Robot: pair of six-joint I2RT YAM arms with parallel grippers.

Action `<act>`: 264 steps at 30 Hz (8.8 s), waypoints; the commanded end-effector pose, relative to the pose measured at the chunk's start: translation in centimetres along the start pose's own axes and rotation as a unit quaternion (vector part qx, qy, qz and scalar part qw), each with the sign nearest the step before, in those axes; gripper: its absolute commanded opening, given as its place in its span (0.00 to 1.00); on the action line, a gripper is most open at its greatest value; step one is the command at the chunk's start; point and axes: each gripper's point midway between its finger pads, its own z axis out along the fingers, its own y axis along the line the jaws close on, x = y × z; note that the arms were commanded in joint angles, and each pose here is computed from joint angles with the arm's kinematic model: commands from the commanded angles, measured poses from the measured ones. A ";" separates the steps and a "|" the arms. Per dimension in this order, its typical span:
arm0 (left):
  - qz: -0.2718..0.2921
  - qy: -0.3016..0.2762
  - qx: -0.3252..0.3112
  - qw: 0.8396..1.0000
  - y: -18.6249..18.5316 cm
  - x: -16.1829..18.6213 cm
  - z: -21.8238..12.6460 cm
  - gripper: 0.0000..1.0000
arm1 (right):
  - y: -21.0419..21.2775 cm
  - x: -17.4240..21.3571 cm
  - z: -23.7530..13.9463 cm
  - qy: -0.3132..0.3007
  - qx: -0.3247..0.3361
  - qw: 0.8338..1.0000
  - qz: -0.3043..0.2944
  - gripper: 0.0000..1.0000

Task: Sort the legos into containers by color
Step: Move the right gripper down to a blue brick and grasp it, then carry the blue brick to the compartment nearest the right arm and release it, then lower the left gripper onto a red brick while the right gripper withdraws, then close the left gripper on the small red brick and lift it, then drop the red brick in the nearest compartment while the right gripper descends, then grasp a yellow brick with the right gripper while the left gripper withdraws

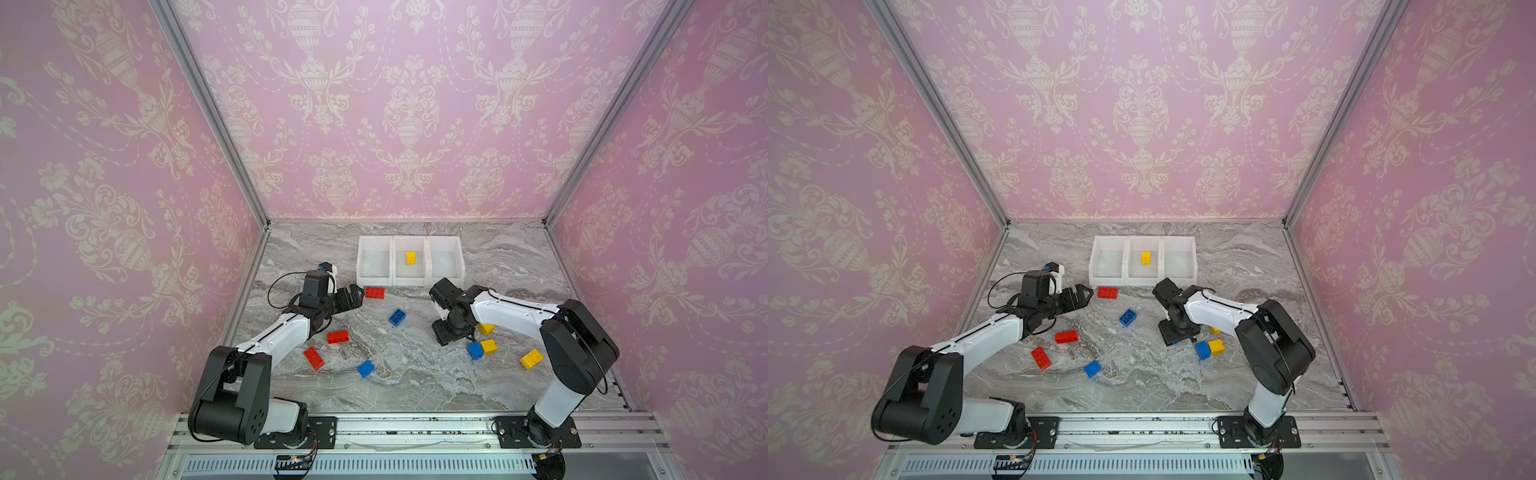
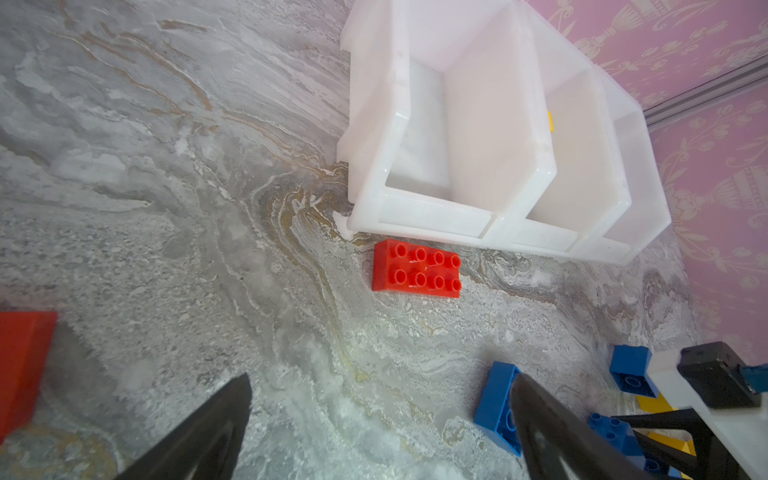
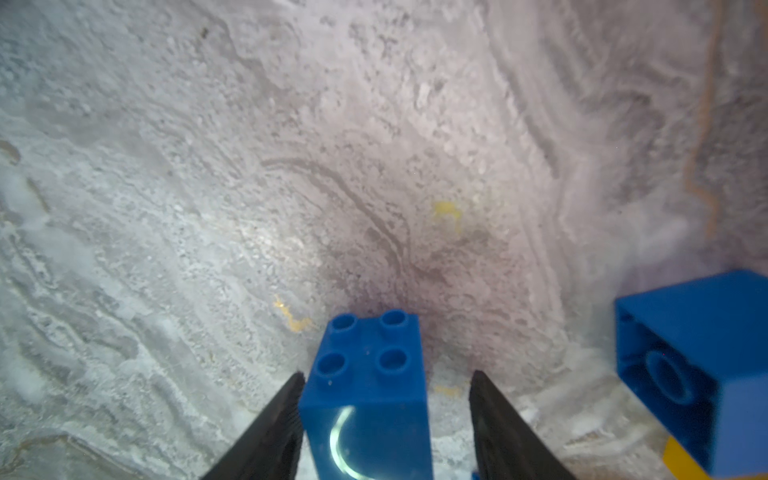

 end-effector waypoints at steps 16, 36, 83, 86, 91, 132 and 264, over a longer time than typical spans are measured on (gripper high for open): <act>0.006 -0.006 0.008 1.000 -0.9 -0.5 -0.6 0.99 | 0.1 -1.4 -2.1 -0.038 0.015 0.999 -0.002 0.28; 0.005 -0.013 0.011 1.000 -1.1 -0.5 -1.1 0.99 | -5.3 -16.8 -10.0 -0.220 0.023 0.973 0.070 0.30; -0.003 -0.011 -0.053 0.999 0.8 0.0 -2.6 0.99 | -9.4 -22.5 -7.8 -0.209 0.025 0.972 0.102 0.62; -0.006 -0.008 -0.098 0.995 2.0 -0.1 -3.5 0.99 | -8.5 -21.9 -8.7 -0.210 0.019 0.973 0.096 0.65; 0.012 0.003 -0.162 0.987 3.5 -1.0 -5.2 0.99 | -6.8 -20.2 -10.4 -0.216 -0.002 0.972 0.089 0.81; 0.057 0.192 -0.317 0.927 14.2 -1.6 -0.1 0.60 | -3.2 -7.9 -13.6 -0.193 -0.124 0.963 0.138 0.93; 0.065 -0.017 0.004 0.998 -7.0 -3.4 -2.6 0.85 | -12.7 2.1 -2.5 0.003 0.062 0.988 0.140 0.69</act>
